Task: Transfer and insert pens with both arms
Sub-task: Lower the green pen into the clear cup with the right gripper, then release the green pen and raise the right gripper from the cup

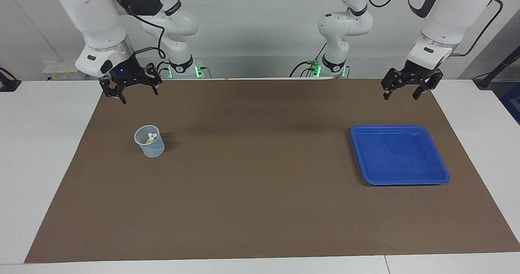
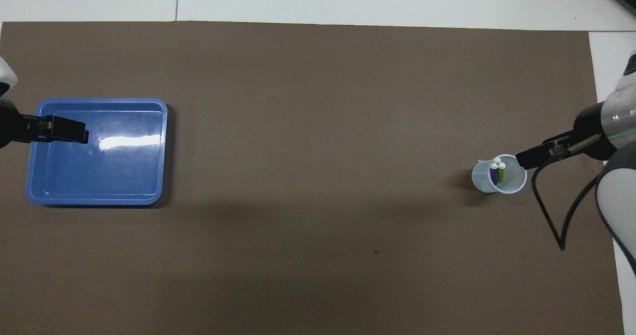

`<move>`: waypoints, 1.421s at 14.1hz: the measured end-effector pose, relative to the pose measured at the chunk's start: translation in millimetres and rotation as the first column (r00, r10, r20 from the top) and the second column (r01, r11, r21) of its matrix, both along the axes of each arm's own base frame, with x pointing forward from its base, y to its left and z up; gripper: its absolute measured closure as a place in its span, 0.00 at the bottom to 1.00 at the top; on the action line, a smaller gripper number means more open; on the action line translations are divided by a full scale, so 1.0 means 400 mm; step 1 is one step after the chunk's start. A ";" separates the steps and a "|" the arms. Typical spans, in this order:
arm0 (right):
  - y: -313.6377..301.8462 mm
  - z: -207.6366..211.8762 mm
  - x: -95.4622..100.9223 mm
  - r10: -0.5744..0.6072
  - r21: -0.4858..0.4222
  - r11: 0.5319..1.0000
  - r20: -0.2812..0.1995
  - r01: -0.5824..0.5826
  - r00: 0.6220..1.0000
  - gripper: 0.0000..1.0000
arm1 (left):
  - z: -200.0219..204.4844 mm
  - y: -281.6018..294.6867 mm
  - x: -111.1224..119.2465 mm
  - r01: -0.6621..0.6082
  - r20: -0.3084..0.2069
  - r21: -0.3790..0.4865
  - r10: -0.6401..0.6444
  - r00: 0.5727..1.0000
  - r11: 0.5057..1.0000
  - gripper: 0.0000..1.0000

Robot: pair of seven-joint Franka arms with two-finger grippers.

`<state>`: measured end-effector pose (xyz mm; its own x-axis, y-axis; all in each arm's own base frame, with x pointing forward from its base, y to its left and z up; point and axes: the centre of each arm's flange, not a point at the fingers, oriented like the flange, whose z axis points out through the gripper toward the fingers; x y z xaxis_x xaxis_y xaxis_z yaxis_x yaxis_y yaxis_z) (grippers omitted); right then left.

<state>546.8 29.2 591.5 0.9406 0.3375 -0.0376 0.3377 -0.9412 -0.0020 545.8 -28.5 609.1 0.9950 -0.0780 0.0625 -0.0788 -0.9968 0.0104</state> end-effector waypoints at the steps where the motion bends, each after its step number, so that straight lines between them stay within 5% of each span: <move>1: 0.014 -0.003 0.000 -0.010 -0.001 1.000 -0.002 0.010 1.000 0.00 | 0.000 0.007 0.000 -0.001 0.000 0.000 0.001 1.000 1.000 0.00; 20: 0.092 0.006 -0.007 -0.123 -0.003 0.992 0.020 0.123 0.992 0.00 | -0.006 0.018 -0.006 -0.008 -0.025 0.002 0.008 1.000 1.000 0.00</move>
<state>544.1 65.8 593.9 0.9756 0.2188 -0.0193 0.2190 -0.9757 0.0074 543.5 -21.4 606.8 0.9968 -0.0706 0.0372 -0.0711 -0.9974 0.0108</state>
